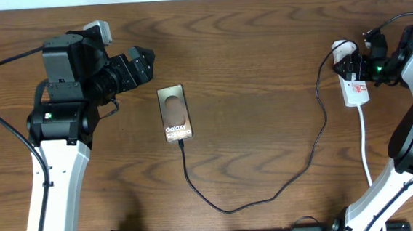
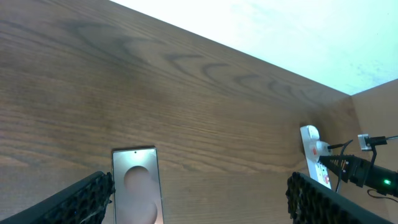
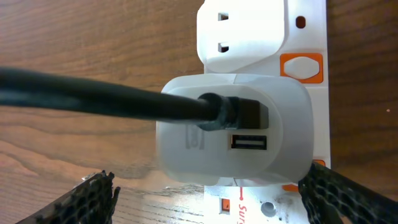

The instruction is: Plug charger to phone and switch on socket

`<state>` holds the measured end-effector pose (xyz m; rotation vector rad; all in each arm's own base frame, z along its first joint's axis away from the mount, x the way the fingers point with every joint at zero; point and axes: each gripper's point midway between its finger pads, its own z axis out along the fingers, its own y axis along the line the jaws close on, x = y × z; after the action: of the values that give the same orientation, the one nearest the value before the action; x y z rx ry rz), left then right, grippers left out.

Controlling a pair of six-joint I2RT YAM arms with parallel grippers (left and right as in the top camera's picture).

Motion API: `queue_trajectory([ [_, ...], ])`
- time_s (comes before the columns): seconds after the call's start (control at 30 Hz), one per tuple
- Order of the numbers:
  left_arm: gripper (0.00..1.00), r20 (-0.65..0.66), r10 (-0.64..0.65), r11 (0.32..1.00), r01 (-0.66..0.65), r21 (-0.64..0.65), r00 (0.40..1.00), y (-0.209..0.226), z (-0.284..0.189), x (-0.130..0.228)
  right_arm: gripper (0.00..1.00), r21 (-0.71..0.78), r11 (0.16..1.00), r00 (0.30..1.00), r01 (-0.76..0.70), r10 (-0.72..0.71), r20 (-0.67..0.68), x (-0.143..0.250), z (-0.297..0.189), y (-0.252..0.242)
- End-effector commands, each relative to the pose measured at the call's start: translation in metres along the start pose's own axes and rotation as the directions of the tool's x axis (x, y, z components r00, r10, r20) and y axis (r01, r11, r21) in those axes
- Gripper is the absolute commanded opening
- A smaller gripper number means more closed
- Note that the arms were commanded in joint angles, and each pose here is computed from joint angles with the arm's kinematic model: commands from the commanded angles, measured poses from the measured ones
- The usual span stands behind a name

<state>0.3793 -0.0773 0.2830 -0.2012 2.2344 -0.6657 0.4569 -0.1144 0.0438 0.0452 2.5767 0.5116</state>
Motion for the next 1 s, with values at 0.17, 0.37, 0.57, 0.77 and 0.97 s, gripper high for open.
queue_trajectory([
  [0.17,0.91,0.009,0.004,1.0,-0.004,-0.014,1.0,0.003,-0.0023,-0.0014,0.89,-0.067,0.997,0.999,-0.05,0.049,-0.012,0.0001,0.0061,0.0172],
  [0.37,0.91,0.009,0.004,1.0,-0.004,-0.014,1.0,0.003,-0.0023,-0.0014,0.88,-0.08,0.995,0.998,-0.058,0.056,-0.019,0.0021,0.006,0.0199],
  [0.57,0.91,0.009,0.004,1.0,-0.004,-0.014,1.0,0.003,-0.0023,-0.0014,0.87,-0.087,0.994,0.998,-0.064,0.062,-0.029,0.0049,0.0064,0.0212],
  [0.77,0.91,0.009,0.004,1.0,-0.004,-0.014,1.0,0.003,-0.0023,-0.0013,0.87,-0.087,0.994,0.998,-0.066,0.063,-0.031,0.0061,0.007,0.0212],
  [0.97,0.91,0.009,0.004,1.0,-0.004,-0.014,1.0,0.003,-0.0023,-0.0013,0.87,-0.083,0.995,0.998,-0.062,0.06,-0.028,0.0055,0.007,0.0203],
])
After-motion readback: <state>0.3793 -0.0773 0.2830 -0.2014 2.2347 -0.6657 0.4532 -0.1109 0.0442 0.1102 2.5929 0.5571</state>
